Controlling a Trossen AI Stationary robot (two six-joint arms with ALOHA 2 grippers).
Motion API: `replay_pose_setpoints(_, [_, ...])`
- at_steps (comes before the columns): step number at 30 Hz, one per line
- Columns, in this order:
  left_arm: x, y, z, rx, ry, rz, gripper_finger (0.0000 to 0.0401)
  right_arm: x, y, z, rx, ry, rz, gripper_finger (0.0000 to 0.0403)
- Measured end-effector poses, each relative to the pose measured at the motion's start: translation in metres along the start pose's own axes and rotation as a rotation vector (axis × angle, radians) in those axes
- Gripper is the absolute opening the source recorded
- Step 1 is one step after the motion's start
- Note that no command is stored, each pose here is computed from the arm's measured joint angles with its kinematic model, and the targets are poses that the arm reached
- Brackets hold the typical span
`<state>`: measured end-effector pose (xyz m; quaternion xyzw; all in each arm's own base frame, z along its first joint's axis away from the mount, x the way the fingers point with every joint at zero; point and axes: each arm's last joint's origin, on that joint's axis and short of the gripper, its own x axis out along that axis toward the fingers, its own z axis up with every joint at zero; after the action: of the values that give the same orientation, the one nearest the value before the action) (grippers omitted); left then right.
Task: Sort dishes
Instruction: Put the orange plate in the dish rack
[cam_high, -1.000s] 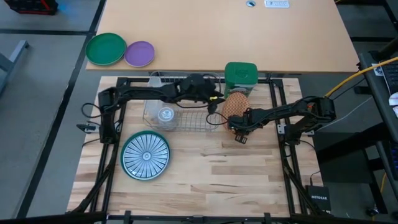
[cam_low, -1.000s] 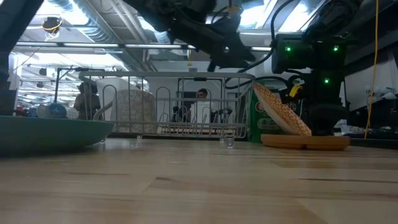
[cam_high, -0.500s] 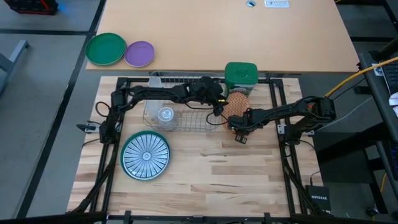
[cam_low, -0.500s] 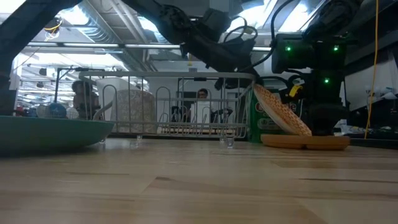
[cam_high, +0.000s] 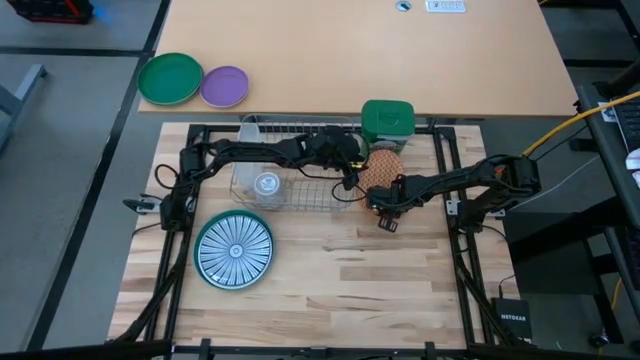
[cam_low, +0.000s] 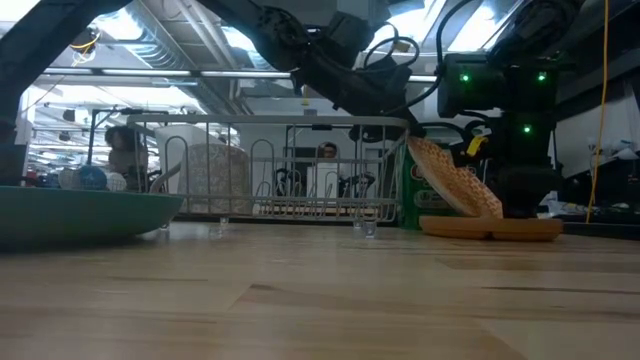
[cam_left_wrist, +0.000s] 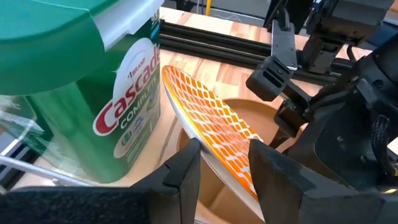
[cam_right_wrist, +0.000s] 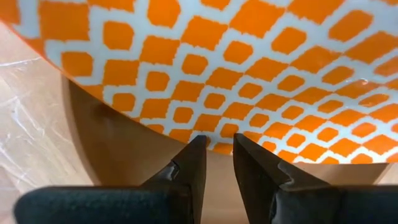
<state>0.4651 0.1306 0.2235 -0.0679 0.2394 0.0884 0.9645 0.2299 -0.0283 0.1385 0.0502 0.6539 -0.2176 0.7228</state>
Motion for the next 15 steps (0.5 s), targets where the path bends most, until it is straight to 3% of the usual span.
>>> replay_pose_setpoints(11, [-0.0002, 0.0018, 0.0012, 0.003, -0.01, -0.001, 0.0017, -0.0001, 0.0001, -0.0002, -0.001, 0.001, 0.0, 0.0088])
replay_pose_setpoints(15, [-0.0003, 0.0021, 0.0006, 0.015, -0.003, -0.004, 0.0002, -0.0001, 0.0001, -0.0002, -0.001, 0.001, 0.001, 0.0088])
